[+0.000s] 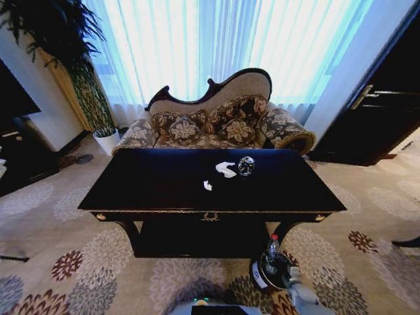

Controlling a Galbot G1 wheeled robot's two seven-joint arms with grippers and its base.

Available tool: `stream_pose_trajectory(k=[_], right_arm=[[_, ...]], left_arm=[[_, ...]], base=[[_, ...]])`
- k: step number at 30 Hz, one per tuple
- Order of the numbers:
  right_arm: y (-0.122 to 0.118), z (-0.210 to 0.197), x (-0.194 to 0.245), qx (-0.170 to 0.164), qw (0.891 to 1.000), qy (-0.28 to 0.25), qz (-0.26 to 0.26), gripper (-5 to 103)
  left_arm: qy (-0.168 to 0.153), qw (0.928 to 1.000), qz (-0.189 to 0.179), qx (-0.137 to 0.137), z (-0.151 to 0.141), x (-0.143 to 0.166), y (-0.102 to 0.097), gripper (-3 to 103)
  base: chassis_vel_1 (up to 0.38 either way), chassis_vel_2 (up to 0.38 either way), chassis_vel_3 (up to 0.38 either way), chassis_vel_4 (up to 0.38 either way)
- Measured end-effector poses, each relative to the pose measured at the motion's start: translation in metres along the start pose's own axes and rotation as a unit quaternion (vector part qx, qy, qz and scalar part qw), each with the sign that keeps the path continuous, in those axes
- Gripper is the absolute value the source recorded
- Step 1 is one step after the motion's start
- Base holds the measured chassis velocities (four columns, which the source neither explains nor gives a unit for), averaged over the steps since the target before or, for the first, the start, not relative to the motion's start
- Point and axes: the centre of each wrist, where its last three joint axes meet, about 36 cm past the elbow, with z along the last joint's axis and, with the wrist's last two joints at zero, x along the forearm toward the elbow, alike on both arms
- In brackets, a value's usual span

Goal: Move to the front of the table and place the trash on the table into the trash bin.

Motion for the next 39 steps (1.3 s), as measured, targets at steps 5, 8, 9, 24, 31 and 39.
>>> stream_pose_trajectory(k=[5,8,9,24,31,39], right_arm=[[-0.012,-0.006,-0.005,0.012,1.0,-0.005,0.007,78],[-0.015,-0.008,-0.005,0.017,1.0,-0.007,0.005,93],[-0.014,-0.008,-0.004,0.018,1.0,-0.009,0.001,93],[0.053,-0.012,0.057,0.0,0.99,-0.055,-0.133,100],[0.057,-0.028,0.099,0.027,0.979,-0.097,-0.18,100],[0.075,-0.069,0.134,0.037,0.954,-0.194,-0.225,100]], left_arm=[[0.0,1.0,0.005,0.004,0.002,-0.002,-0.001,100],[0.003,0.9999,0.01,0.01,0.005,-0.003,-0.002,100],[0.004,0.9999,0.011,0.011,0.006,-0.004,-0.003,100],[0.051,0.9968,-0.062,-0.009,0.013,-0.007,-0.006,100],[0.062,0.9947,-0.081,-0.015,0.015,-0.007,-0.007,100],[0.069,0.9943,-0.079,-0.017,0.019,-0.007,-0.008,100]], base=[[0.0,0.0,0.0,0.0],[0.0,0.0,0.0,0.0],[0.0,0.0,0.0,0.0],[0.0,0.0,0.0,0.0],[0.0,0.0,0.0,0.0],[0.0,0.0,0.0,0.0]])
